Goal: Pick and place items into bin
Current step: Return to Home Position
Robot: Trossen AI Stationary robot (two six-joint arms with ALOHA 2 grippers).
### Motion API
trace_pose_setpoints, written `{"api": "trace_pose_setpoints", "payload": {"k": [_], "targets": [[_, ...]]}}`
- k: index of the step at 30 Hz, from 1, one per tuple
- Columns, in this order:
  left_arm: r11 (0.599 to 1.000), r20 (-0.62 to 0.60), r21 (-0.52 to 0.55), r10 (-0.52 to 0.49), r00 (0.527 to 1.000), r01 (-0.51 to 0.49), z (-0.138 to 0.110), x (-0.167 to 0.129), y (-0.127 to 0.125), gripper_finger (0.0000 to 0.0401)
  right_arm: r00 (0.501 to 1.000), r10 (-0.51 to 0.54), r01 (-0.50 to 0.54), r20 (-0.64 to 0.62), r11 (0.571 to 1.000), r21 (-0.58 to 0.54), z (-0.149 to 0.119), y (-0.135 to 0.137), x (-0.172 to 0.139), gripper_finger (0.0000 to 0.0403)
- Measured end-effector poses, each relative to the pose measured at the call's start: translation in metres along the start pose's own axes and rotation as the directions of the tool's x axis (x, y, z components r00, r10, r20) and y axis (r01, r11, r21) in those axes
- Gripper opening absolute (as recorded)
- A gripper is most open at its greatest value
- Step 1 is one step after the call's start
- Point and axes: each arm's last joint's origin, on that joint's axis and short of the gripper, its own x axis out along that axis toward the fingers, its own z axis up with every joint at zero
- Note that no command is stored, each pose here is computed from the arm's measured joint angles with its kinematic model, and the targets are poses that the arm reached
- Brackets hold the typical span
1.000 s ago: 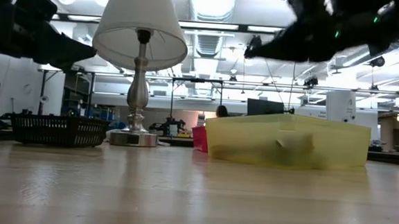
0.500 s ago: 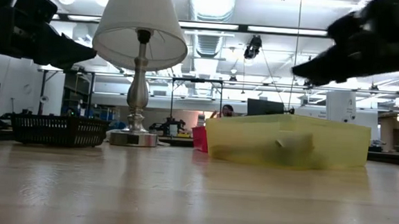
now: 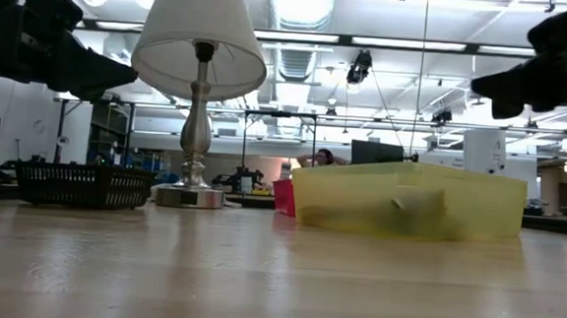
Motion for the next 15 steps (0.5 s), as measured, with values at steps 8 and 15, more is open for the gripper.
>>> {"api": "trace_pose_setpoints", "payload": {"k": [8, 15], "targets": [[0.999, -0.022, -0.051, 0.006, 1.0, -0.007, -0.0018, 0.0012, -0.0001, 0.0068, 0.998, 0.057, -0.057, -0.024, 0.998, 0.008, -0.0043, 0.0017, 0.0005, 0.0008], [0.999, -0.071, -0.041, 0.006, 0.997, -0.009, -0.0058, 0.0041, -0.0007, 0.0068, 0.998, 0.059, -0.059, -0.028, 0.998, -0.017, -0.0058, 0.0017, 0.0022, 0.0008]]}}
